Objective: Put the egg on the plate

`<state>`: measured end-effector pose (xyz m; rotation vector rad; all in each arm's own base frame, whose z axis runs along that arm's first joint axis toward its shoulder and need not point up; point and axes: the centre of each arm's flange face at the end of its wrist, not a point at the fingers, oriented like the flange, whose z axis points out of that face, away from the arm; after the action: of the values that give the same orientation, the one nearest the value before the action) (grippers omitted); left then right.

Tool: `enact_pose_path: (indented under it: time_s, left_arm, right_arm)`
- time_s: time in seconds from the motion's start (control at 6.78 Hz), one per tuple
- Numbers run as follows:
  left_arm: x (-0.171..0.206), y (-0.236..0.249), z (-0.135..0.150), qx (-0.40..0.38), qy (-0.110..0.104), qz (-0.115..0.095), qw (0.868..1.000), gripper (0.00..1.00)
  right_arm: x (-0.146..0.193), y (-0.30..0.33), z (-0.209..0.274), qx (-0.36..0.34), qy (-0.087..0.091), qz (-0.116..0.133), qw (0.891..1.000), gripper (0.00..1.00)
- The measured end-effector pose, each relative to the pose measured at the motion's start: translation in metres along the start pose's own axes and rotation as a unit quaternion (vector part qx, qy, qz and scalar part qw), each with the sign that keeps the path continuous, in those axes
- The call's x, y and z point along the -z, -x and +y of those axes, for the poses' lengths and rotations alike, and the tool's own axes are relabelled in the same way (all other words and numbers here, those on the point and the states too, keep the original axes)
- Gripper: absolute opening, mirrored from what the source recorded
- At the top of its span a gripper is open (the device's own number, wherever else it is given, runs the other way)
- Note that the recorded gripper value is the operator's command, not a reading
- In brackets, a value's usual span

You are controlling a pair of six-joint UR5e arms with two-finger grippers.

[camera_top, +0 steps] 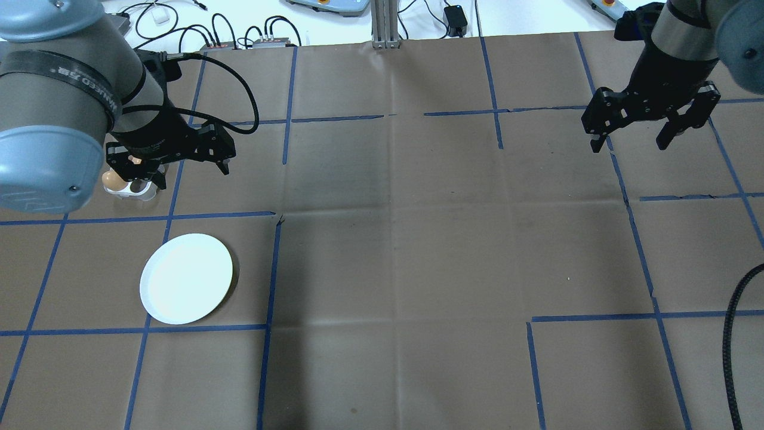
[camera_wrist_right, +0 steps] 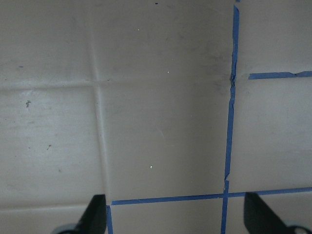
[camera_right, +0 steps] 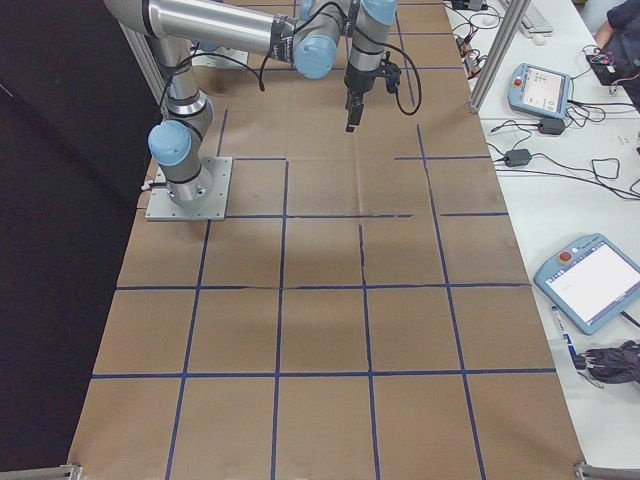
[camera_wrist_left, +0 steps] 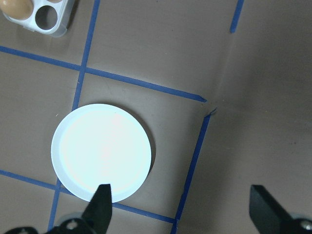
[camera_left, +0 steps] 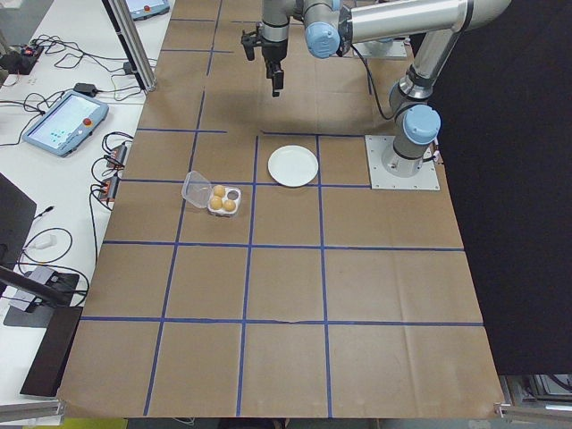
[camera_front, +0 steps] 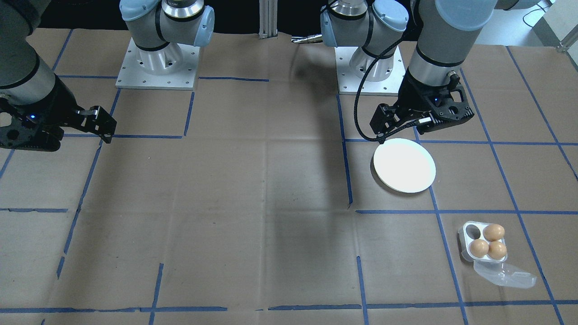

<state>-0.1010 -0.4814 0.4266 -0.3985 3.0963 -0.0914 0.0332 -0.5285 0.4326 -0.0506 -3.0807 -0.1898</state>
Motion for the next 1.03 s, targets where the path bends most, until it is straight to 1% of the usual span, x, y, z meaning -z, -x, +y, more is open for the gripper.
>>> enact_pose_path:
  time_s: [0.15,0.3,0.44,0.74,1.03]
  left_arm:
    - [-0.0013,-0.0037,-0.0004,0.001,0.007,0.029,1.0,1.0]
    - [-0.0026,-0.0052,-0.0004,-0.005,0.012,0.042,0.999,1.0]
    - [-0.0036,-0.0043,-0.0004,-0.016,0.013,0.039,0.999,1.0]
    - [-0.0031,-0.001,-0.0005,-0.023,0.01,0.025,0.999,1.0]
    - [-0.0017,-0.0001,0.0002,-0.025,0.008,0.022,0.999,1.0]
  right_arm:
    - [0.0,0.0,0.0,0.0,0.0,0.0,1.0,1.0]
    - [0.0,0.0,0.0,0.0,0.0,0.0,1.0,1.0]
    - [0.0,0.0,0.0,0.0,0.0,0.0,1.0,1.0]
    - [0.0,0.0,0.0,0.0,0.0,0.0,1.0,1.0]
    - [0.0,0.0,0.0,0.0,0.0,0.0,1.0,1.0]
